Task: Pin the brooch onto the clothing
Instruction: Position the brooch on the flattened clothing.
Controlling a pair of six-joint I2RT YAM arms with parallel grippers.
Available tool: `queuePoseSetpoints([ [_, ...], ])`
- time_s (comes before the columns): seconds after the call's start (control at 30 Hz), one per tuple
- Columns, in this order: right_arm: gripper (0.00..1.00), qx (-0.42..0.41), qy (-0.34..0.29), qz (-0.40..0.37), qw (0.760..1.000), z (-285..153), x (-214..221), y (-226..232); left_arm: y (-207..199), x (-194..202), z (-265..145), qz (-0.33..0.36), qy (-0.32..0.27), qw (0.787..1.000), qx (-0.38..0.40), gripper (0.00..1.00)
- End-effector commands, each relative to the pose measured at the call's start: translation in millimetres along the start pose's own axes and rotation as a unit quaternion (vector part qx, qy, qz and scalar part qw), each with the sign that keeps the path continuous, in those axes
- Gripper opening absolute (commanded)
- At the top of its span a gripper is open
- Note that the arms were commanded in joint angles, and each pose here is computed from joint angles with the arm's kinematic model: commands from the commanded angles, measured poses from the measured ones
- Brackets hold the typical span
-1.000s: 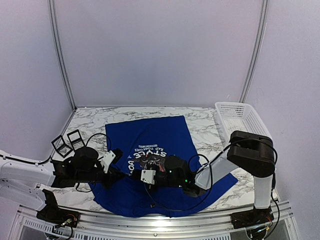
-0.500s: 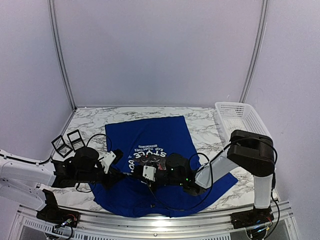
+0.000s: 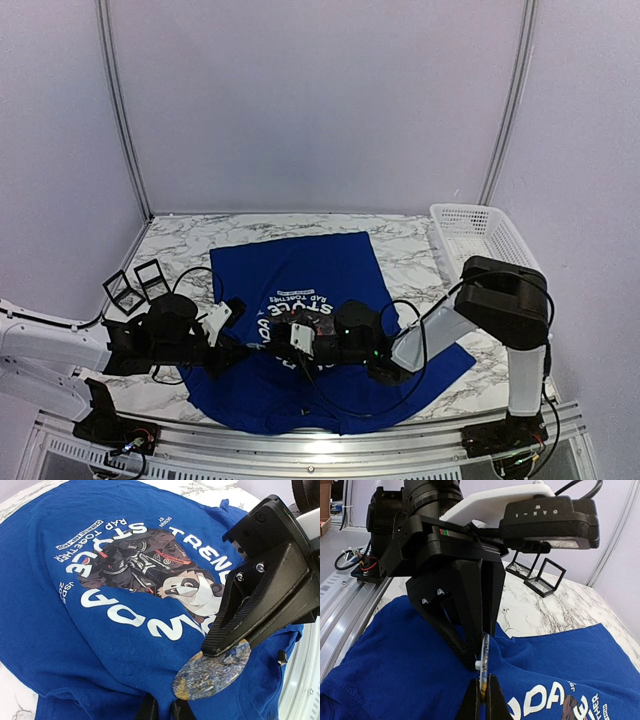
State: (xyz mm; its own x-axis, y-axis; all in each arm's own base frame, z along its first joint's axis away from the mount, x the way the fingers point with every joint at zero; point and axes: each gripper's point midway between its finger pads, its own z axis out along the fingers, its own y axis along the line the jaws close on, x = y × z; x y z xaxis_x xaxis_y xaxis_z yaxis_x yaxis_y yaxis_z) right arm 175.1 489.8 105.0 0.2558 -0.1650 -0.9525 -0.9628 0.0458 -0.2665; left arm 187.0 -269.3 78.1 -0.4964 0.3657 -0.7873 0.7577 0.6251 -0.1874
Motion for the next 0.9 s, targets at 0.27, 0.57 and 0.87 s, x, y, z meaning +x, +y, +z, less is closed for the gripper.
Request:
queuePoseSetpoints([
  [0.27,0.00,-0.013,-0.072,0.032,0.997,-3.0,-40.8,-18.0,-8.1,-8.6,2.2,0.000,-0.007,1.000,0.025,0.10],
  [0.57,0.00,0.015,-0.039,0.057,0.998,2.9,-24.1,-37.3,-16.9,-17.9,-4.6,-0.003,-0.023,0.999,0.047,0.04],
  [0.87,0.00,-0.053,-0.052,0.039,0.996,-8.8,-24.2,-21.1,0.4,-37.7,-23.3,0.020,-0.072,0.997,-0.011,0.45],
])
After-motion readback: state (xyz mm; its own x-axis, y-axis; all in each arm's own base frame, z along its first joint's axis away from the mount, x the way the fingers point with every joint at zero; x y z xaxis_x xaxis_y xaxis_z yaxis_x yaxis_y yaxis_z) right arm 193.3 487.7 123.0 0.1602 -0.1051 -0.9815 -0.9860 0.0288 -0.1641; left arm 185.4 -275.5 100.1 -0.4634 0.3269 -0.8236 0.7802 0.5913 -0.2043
